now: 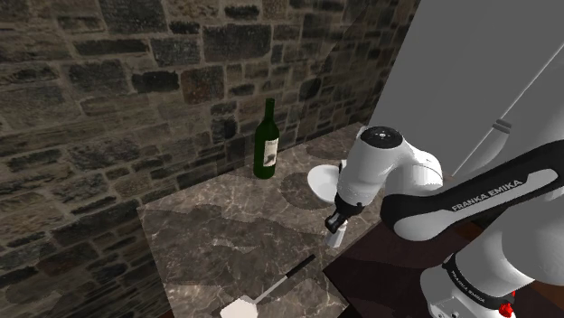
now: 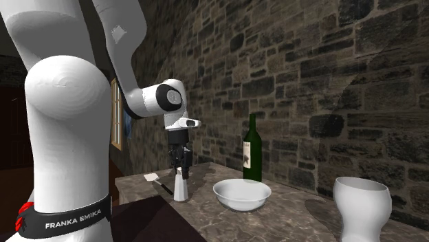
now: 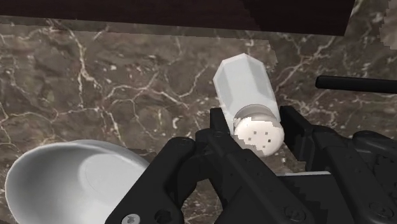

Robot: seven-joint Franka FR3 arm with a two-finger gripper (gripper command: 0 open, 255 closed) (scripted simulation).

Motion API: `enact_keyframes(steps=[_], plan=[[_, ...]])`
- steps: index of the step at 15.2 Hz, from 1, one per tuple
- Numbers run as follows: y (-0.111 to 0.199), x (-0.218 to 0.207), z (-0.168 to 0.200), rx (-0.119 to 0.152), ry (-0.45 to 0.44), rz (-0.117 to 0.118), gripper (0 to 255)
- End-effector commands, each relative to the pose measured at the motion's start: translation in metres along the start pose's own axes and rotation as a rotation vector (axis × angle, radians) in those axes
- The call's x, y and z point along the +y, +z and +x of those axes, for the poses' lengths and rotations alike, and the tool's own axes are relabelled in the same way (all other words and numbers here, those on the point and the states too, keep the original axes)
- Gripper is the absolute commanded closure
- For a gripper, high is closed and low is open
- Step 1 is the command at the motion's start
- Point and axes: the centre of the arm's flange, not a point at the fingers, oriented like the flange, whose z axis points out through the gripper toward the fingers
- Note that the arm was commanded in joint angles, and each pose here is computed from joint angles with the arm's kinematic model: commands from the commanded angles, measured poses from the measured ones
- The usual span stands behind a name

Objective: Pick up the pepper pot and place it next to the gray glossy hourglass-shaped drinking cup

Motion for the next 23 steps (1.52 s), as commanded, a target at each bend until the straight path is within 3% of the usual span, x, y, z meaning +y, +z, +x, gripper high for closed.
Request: enact_keyframes(steps=[1,23], plan=[[-0.011,0.000,0.001,-0.001,0.000,0.001,255],[-0.126,0.014,0.006,-0.001,0.000,0.001,255]])
